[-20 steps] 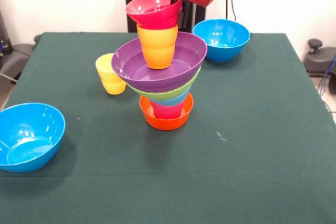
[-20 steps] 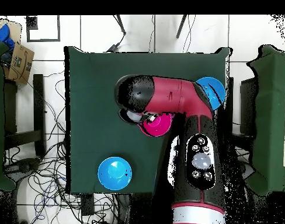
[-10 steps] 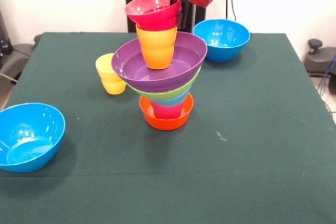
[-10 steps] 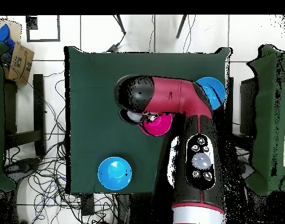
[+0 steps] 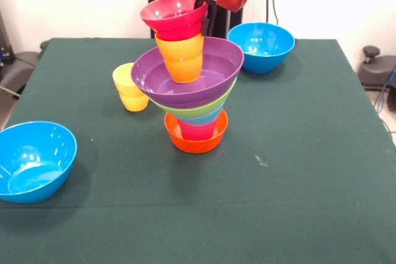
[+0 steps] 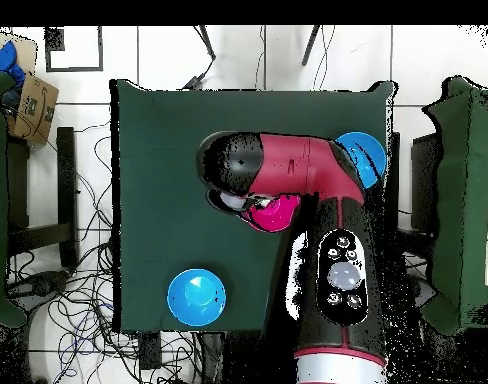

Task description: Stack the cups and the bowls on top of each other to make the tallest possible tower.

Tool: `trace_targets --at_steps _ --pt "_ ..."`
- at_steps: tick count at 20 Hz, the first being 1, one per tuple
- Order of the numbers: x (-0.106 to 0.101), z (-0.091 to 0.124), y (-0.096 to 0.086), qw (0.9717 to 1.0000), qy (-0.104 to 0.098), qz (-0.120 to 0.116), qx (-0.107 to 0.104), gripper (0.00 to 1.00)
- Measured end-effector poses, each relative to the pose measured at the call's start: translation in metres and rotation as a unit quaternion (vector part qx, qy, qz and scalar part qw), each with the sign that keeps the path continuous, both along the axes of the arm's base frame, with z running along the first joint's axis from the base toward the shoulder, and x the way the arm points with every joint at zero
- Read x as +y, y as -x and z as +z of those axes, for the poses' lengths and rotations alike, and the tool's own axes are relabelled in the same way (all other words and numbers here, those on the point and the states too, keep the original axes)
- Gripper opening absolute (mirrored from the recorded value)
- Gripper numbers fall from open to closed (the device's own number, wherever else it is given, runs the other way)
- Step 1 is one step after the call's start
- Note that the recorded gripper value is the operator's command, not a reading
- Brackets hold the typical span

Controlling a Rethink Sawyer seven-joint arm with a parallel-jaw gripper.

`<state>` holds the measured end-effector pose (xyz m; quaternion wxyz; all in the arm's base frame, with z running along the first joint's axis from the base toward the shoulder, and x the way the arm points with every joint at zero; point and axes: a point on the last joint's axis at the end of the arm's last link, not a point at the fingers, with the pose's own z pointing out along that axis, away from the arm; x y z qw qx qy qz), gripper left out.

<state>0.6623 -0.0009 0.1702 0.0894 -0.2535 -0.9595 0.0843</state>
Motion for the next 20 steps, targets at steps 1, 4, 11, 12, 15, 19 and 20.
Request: trace_targets --at_steps 1,4,11,12,15,19,20 --pt "-0.0005 -0.0003 0.0003 1.0 0.001 0.001 0.0 0.0" --pt "-0.0007 -0.0005 0.0002 1.0 0.002 0.002 0.0 0.0" --pt "-0.0009 -0.0006 -0.0003 1.0 0.0 0.002 0.0 0.0" --pt "-0.0009 -0.0007 -0.0004 1.0 0.0 0.002 0.0 0.0" --pt "-0.0011 -0.0007 -0.0007 1.0 -0.001 0.001 0.0 0.0" --pt "-0.0023 -0.0007 -0.0009 1.0 -0.001 0.0 -0.001 0.0" --pt "-0.0027 -0.0006 -0.0009 1.0 -0.002 0.0 -0.001 0.0"
